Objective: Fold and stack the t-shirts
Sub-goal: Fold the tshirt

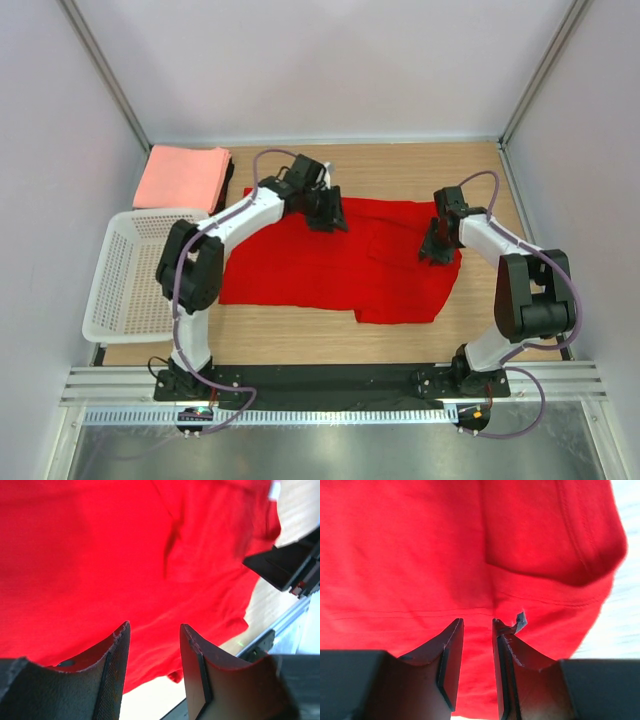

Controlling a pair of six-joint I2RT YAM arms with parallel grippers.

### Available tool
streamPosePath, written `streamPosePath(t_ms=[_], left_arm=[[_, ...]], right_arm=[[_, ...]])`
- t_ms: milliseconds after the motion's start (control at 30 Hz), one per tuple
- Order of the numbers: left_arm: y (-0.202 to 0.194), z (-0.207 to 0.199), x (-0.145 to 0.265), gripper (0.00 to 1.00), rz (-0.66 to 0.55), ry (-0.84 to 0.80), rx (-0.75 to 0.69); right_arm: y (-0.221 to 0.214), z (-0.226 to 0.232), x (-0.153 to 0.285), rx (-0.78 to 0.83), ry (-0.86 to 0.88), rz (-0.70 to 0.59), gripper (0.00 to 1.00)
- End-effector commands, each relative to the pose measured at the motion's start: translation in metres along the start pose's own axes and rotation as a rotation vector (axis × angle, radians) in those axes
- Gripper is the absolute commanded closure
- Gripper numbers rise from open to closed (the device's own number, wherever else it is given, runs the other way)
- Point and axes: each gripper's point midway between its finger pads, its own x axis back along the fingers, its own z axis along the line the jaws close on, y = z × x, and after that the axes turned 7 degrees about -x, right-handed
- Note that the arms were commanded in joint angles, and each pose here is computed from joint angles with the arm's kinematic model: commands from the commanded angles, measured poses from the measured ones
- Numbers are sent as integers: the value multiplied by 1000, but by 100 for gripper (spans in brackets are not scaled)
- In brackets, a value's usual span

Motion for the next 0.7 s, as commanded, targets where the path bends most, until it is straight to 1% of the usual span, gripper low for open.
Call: streamPosePath(t_ms=[0, 67, 233, 333, 367, 433, 667], left_arm=[[0, -35, -22, 54, -32, -115, -24], [-7, -44, -38, 55, -20, -134, -43], [-11, -54, -60, 54, -16, -155, -80], [-16, -52, -71, 54, -4, -140, -82], [-16, -53, -73, 54, -3, -141, -84], [-21, -49, -79, 54, 6, -122, -86], [-40, -43, -101, 54, 42, -81, -111]], right_arm=[[13, -3, 8, -9, -8, -84, 64], [11, -6, 4, -2, -20, -78, 64], [9, -5, -2, 14, -7, -71, 63], [5, -4, -9, 13, -4, -48, 65], [3, -4, -10, 15, -5, -45, 68], [4, -6, -11, 13, -11, -49, 71], [2, -9, -13, 12, -22, -50, 71]])
